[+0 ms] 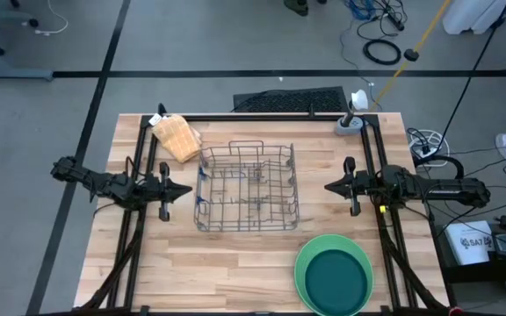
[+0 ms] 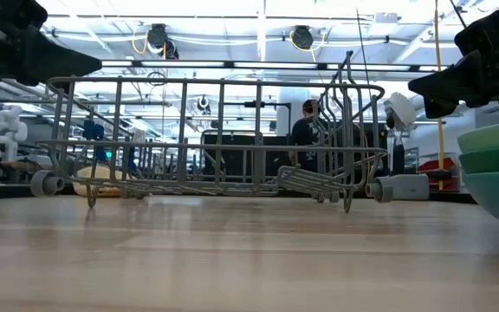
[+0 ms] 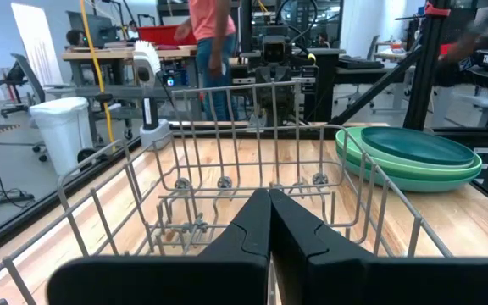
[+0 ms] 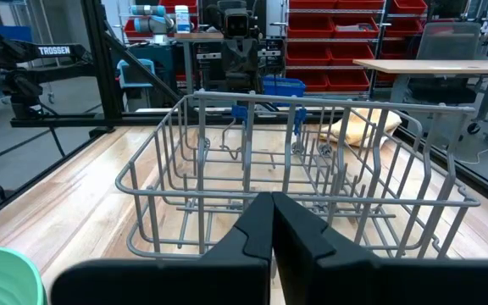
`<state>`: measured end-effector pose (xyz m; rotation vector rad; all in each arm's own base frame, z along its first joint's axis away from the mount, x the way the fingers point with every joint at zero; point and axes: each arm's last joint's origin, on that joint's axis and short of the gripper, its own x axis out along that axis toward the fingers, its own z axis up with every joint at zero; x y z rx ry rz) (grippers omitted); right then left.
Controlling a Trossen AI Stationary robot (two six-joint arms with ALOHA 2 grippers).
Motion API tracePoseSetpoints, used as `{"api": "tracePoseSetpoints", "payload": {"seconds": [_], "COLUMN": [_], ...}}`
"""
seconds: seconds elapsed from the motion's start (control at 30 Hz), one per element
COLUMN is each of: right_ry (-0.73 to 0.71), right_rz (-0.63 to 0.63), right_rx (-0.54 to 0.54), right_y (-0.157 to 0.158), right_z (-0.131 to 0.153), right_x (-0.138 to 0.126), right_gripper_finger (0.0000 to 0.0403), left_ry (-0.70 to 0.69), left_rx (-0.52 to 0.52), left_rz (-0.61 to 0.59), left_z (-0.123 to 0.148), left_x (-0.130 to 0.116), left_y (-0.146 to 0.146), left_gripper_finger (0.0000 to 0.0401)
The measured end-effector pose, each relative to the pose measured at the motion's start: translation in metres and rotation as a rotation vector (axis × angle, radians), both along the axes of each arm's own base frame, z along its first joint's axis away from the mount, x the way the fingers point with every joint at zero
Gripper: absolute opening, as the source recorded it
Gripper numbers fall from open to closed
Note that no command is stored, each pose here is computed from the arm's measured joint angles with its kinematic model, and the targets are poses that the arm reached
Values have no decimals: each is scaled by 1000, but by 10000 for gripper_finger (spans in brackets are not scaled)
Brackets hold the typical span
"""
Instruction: Sort dishes
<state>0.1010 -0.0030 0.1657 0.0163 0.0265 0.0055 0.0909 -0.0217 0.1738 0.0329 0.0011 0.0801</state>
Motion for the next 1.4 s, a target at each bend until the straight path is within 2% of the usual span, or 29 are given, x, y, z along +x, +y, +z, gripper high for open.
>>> {"api": "tracePoseSetpoints", "payload": {"seconds": [1.17, 1.2, 1.27, 1.33, 1.37, 1.4], "right_ry": [0, 0, 0, 0, 0, -1], "right_rz": [0, -1, 0, 0, 0, 0], "right_rx": [0, 0, 0, 0, 0, 0], "right_y": [0, 0, 0, 0, 0, 0], "right_z": [0, 0, 0, 0, 0, 0], "right_x": [0, 0, 0, 0, 0, 0], "right_gripper_finger": [0, 0, 0, 0, 0, 0], "left_ry": [-4, -7, -3, -52, -102, -163], "left_rx": [-2, 3, 126, 201, 174, 101], "left_rz": [1, 4, 15, 48, 47, 42], "left_z": [0, 1, 1, 7, 12, 17], "left_x": [0, 0, 0, 0, -1, -1], "left_y": [0, 0, 0, 1, 1, 1], "left_gripper_finger": [5, 5, 5, 5, 5, 5]}}
